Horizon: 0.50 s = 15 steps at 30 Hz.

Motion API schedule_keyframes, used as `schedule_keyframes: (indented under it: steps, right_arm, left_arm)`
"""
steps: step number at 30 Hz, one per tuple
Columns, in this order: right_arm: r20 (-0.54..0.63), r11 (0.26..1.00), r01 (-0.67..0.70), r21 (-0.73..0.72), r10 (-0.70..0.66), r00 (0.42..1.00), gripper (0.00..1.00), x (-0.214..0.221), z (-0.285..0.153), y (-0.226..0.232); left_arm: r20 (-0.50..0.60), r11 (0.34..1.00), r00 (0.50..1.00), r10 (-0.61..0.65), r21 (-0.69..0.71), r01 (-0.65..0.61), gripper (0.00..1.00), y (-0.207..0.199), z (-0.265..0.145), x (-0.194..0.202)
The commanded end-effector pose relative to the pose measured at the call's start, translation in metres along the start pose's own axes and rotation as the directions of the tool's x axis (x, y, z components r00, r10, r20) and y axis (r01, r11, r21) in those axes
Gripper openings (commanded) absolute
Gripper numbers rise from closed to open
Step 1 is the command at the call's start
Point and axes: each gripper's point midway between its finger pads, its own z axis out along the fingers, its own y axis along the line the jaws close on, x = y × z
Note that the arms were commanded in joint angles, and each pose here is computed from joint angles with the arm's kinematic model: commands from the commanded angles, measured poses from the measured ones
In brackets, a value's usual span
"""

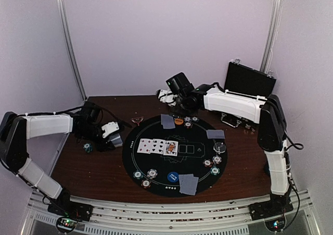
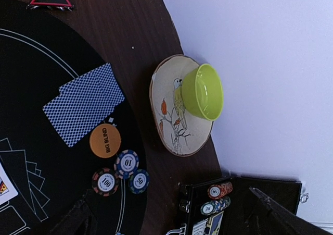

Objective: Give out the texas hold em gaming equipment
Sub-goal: Pass from the left arm to the right

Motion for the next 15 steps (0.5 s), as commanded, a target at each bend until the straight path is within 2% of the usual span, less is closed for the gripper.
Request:
schedule_keyframes:
  steps: [1,8,15]
  right_arm:
    - [0.002,0.995,-0.093,-0.036,0.093,0.996,1.0,0.015,-0.017,0.001]
    - [-0.012,0.99,-0.126,-0.057,0.125,0.992,1.0,0.036,-0.019,0.013]
    - [-0.012,0.986,-0.151,-0.072,0.151,0.989,1.0,0.041,-0.022,0.018]
  left_arm:
    - [-0.021,0.997,1.0,-0.007,0.078,0.009,0.54,-0.018,0.005,0.014]
    - [-0.085,0.987,0.996,-0.034,0.155,0.047,0.54,-0.035,0.02,0.034]
    - [-0.068,0.983,0.996,-0.05,0.174,0.061,0.55,-0.036,0.026,0.03]
